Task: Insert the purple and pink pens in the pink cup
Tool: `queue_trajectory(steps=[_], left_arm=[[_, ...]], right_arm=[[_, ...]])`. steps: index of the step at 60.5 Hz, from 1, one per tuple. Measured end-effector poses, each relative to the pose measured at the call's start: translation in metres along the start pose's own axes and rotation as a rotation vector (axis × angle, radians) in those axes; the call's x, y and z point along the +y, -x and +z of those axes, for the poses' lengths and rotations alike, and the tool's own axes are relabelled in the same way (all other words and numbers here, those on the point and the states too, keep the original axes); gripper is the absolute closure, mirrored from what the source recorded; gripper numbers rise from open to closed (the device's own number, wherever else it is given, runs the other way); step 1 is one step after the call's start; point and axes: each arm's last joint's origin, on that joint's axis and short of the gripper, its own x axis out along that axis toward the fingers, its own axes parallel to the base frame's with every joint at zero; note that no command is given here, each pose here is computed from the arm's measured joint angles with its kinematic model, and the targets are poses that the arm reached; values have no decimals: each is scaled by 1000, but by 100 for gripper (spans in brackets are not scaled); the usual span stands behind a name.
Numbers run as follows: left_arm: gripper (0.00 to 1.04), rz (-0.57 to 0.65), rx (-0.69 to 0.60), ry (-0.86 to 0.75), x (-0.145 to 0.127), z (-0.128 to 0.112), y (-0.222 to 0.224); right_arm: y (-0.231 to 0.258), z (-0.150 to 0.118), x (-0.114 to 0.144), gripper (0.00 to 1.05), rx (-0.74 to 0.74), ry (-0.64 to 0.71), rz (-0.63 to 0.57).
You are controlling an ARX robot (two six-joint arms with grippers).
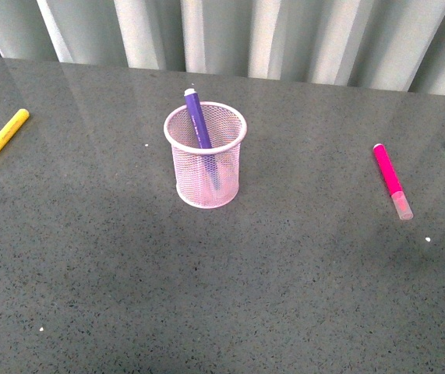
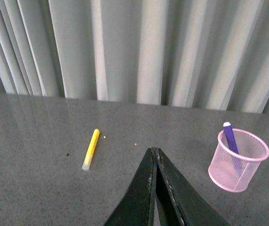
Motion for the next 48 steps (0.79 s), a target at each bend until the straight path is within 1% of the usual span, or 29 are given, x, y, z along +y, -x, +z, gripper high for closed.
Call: queue_trajectory(steps=[7,9,17,18,20,23,28,31,33,36,37,40,42,45,48], left_arm=[[101,0,2,0,0,0,0],[100,0,2,1,0,0,0],[75,0,1,0,0,0,0],[73,0,1,0,0,0,0],[66,0,1,0,0,0,0],[59,0,1,0,0,0,0],[42,0,1,0,0,0,0],[35,0,1,0,0,0,0],[28,0,1,0,0,0,0],[21,0,1,0,0,0,0],[17,0,1,0,0,0,0],[8,2,1,0,0,0,0],[5,-1,1,-3,0,0,0],[7,0,1,-3,0,0,0],[7,0,1,-3,0,0,0]], right_arm=[[0,0,0,7,0,0,0],[0,0,0,7,0,0,0],[0,0,0,7,0,0,0],[0,0,0,7,0,0,0],[0,0,0,7,0,0,0],[0,0,0,7,0,0,0],[0,0,0,7,0,0,0],[0,0,0,7,0,0,0],[0,0,0,7,8,-2,-13],[-1,-1,-1,7,143,-19,-123],[-3,-1,-2,7,209,-9,-180],[-10,-1,-4,7,308,11,-269],[-17,0,-6,7,338,10,-285],[-28,3,-8,7,370,-7,-273],[-39,6,-9,7,393,-30,-248]])
